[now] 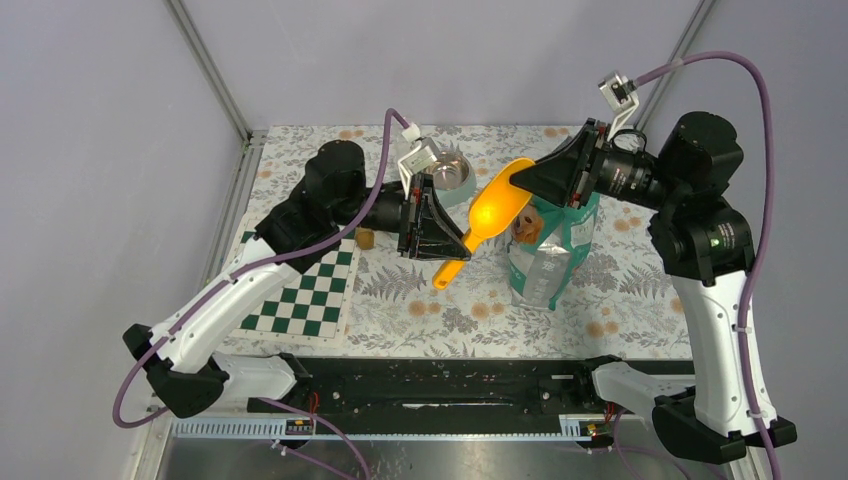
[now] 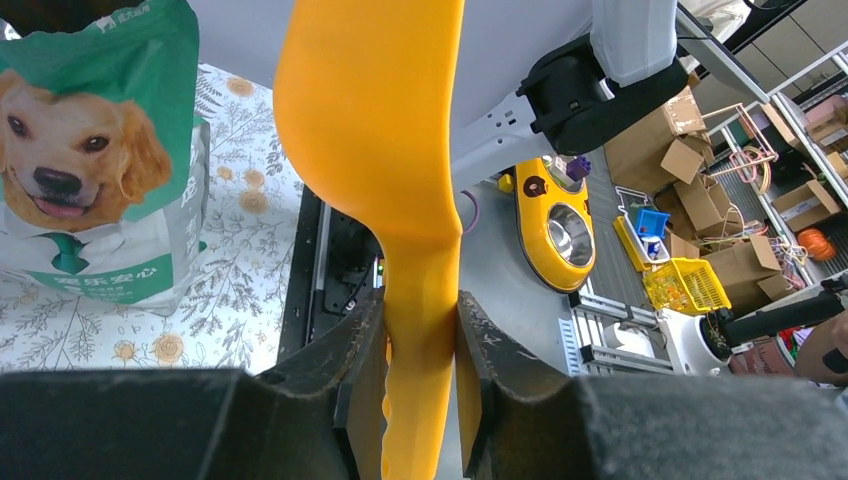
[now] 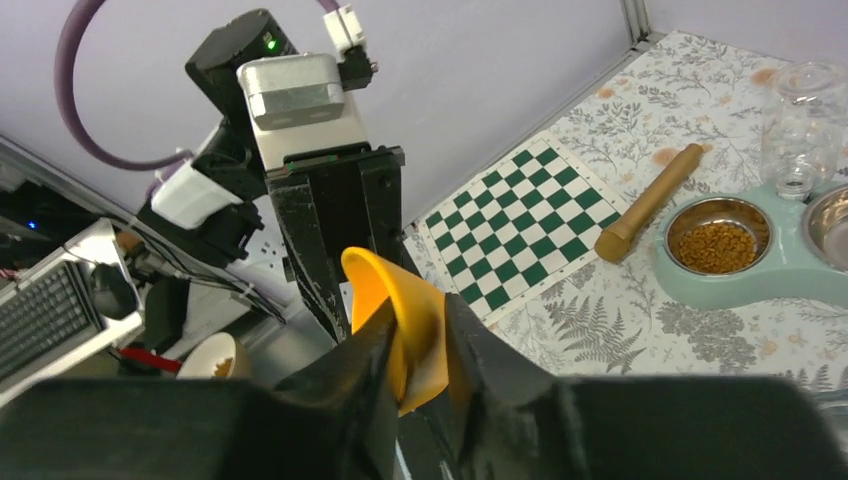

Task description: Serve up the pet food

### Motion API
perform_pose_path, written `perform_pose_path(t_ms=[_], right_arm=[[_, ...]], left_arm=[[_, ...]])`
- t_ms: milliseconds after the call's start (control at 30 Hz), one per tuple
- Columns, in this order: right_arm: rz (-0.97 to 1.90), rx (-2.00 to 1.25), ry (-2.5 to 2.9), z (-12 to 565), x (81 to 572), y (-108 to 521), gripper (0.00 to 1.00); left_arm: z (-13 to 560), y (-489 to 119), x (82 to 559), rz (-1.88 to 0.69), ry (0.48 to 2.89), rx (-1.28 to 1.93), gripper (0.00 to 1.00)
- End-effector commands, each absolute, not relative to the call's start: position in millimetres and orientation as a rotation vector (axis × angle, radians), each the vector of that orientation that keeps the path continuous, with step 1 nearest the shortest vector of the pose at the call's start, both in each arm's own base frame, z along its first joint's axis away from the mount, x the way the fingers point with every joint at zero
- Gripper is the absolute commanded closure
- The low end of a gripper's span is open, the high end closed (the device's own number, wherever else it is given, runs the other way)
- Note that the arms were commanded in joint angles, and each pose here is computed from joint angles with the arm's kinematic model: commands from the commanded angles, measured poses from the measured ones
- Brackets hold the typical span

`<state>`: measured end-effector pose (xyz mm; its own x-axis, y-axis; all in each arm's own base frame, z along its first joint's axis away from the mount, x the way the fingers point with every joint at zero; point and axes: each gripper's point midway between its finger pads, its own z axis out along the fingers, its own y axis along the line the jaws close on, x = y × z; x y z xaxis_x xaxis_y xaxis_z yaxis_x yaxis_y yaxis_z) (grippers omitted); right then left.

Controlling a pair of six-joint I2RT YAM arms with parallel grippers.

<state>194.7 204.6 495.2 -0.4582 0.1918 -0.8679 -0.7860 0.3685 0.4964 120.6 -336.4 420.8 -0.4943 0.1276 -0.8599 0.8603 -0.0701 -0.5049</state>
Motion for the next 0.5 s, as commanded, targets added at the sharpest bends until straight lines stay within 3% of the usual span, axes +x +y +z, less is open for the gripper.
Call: perform_pose_path(t_ms=[0,100,200,267,333,467], right_arm=[[1.276,-0.594,1.641,502.4,181.6,205.3,0.8],[1.283,-0.564,1.648,504.0,183.4,205.3,0.99],[1.264,-0.479,1.634,512.1,187.9,200.9,1.0],[1.204,-0.319,1.624,522.0,196.9,188.9,1.0],[1.21,-0.182,1.566,535.3,199.3,179.8,1.0],[1.326,-0.003,1.439,554.7,194.6,171.3,1.0]], left_arm=[[463.1,-332.3,112.7,-1.616,1.44,1.104,0.84],[467.5,-333.0,114.9,-1.617,1.436,1.08,0.62],[472.9,-333.7,129.6,-1.571,1.474,0.962,0.31],[478.7,-329.9,159.1,-1.479,1.531,0.732,0.17],[486.2,-322.1,172.5,-1.453,1.524,0.584,0.11],[492.9,-310.0,191.1,-1.466,1.541,0.325,0.1]])
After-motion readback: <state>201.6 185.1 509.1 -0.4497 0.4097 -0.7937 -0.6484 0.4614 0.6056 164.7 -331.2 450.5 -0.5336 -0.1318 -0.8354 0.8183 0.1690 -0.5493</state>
